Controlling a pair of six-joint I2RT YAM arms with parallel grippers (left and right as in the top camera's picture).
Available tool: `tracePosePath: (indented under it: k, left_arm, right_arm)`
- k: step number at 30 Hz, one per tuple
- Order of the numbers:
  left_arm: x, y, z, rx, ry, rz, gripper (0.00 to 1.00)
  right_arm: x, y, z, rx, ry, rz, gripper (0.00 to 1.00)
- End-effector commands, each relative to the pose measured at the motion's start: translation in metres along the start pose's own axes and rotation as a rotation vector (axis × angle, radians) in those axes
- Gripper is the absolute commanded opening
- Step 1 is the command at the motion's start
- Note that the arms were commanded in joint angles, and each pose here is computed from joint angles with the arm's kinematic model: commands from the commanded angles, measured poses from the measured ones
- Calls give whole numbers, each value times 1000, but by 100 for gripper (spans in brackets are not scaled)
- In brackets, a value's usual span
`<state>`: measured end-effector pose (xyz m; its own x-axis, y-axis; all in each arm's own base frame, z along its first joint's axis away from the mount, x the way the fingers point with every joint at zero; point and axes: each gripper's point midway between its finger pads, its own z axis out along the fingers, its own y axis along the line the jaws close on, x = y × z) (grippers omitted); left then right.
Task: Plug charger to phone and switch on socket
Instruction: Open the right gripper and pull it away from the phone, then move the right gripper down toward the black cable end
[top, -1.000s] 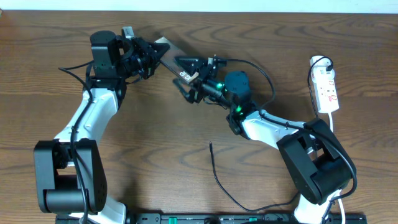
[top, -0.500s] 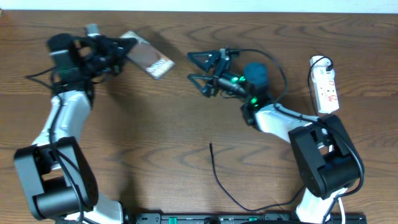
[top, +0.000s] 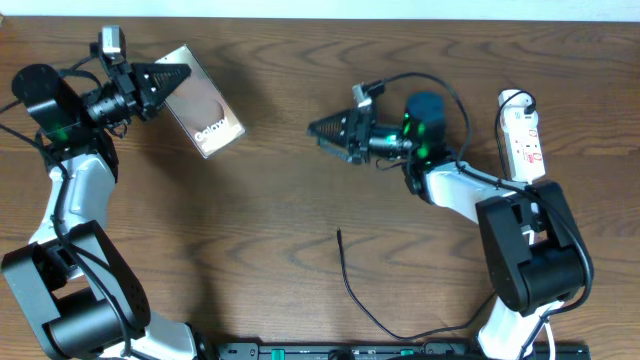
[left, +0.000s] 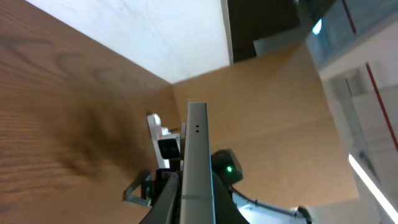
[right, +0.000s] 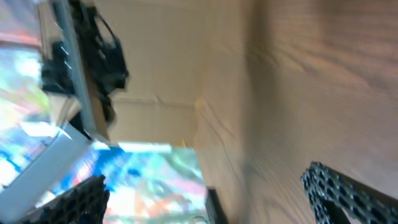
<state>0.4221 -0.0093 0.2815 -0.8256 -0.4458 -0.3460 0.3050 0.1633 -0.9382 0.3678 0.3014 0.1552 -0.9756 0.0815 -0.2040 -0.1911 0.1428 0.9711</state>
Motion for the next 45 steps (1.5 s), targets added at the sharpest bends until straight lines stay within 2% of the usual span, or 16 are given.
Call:
tracePosePath:
  k: [1, 7, 10, 12, 13, 14, 17, 21, 24, 28, 36, 45]
  left_arm:
    - [6, -12, 0, 21, 44, 129, 7]
    - [6, -12, 0, 23, 42, 256, 7]
    - [6, -12, 0, 24, 42, 273, 7]
    - [6, -12, 0, 24, 42, 276, 7]
    - [6, -12, 0, 24, 42, 286, 7]
    - [6, -12, 0, 23, 40, 287, 7]
    - [6, -12, 0, 23, 40, 286, 7]
    - [6, -12, 0, 23, 40, 286, 7]
    - [6, -11, 0, 23, 40, 279, 7]
    - [6, -11, 0, 23, 40, 279, 7]
    - [6, -11, 0, 23, 40, 279, 7]
    - [6, -11, 0, 23, 41, 279, 8]
  right_arm:
    - [10, -3, 6, 10, 43, -148, 99]
    - [11, -29, 4, 145, 81, -120, 99]
    - [13, -49, -3, 314, 119, -126, 99]
    - [12, -67, -18, 527, 149, -123, 99]
    - [12, -77, -35, 721, 168, -107, 99]
    - [13, -79, -45, 825, 177, -96, 99]
    - [33, -74, -60, 1024, 251, -77, 99]
    - [70, -79, -56, 1125, 327, -28, 99]
    - [91, -85, -56, 1240, 319, 7, 99]
    - [116, -88, -47, 1296, 314, 42, 99]
    - [143, -98, -48, 1387, 271, 113, 99]
    - [162, -119, -54, 1413, 258, 159, 80]
